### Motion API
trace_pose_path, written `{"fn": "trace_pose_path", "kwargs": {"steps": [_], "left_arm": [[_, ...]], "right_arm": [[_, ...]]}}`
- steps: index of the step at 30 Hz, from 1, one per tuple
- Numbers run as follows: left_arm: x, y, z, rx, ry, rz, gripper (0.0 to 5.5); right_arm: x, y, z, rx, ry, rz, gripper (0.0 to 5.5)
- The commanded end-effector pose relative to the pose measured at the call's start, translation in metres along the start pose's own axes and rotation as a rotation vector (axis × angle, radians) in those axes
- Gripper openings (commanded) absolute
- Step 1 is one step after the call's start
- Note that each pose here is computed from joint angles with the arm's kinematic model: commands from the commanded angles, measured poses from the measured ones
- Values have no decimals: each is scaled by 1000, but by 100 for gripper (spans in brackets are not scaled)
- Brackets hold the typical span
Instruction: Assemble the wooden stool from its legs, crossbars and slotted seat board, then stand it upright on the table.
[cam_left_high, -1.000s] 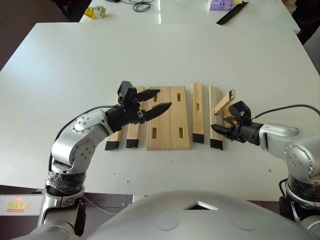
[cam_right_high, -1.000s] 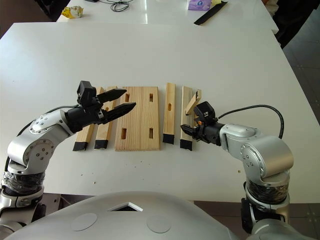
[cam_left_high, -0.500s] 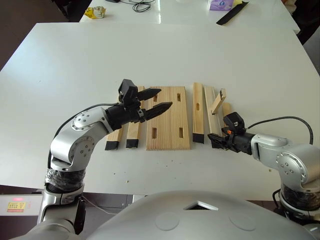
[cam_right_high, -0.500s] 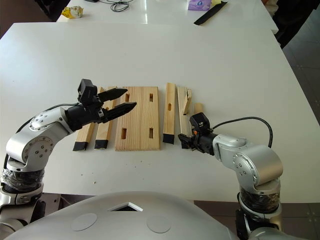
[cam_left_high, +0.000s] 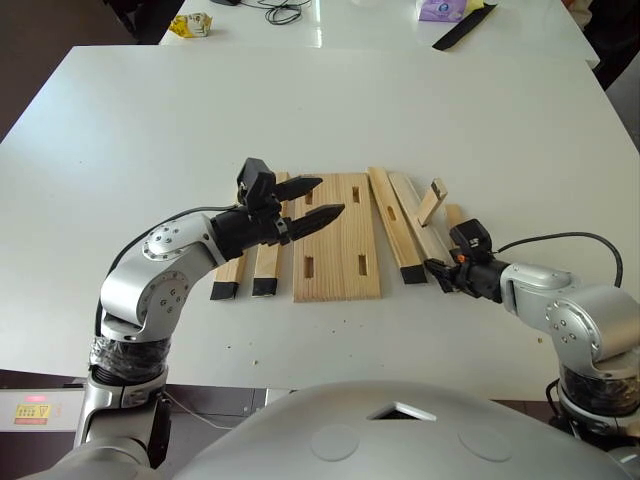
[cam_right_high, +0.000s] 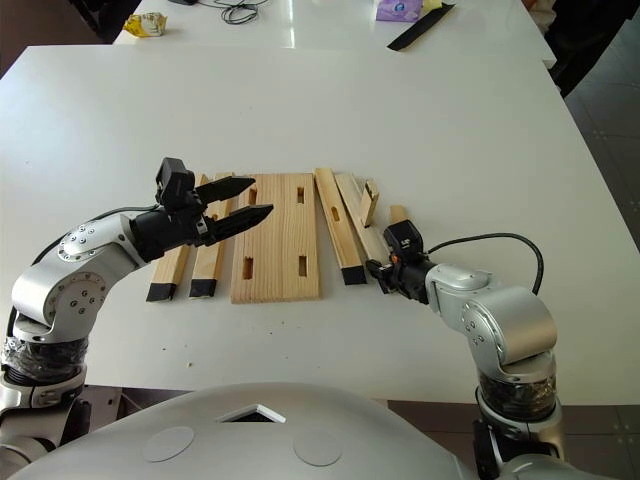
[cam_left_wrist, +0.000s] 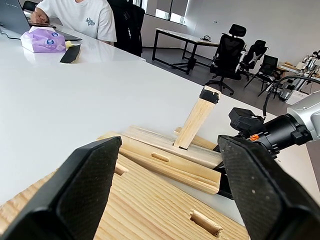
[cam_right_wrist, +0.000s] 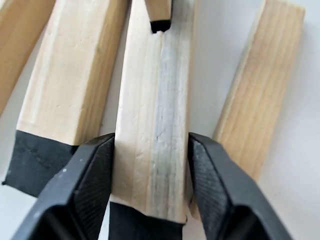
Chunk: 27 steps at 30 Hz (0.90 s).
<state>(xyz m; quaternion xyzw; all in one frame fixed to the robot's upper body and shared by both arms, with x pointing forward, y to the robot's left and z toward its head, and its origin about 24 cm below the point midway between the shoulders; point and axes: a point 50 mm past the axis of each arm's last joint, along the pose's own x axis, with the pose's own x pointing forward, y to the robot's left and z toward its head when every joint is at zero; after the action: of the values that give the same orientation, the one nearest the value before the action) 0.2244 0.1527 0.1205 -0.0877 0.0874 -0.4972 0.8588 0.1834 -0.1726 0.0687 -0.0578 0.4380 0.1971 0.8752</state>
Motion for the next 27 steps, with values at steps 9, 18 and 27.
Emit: {"fn": "trace_pose_path", "kwargs": {"steps": [9,18,27], "left_arm": [[0,3,4,13,1,-4,358],[0,7,6,21,-9,9,358],[-5,20,10,16,-56,71,358]], "right_arm": [[5,4,2,28,-9,10,215],[0,-8,31,64,-128,-33,214],[-20,-29,80,-17,-378,28,214]]}}
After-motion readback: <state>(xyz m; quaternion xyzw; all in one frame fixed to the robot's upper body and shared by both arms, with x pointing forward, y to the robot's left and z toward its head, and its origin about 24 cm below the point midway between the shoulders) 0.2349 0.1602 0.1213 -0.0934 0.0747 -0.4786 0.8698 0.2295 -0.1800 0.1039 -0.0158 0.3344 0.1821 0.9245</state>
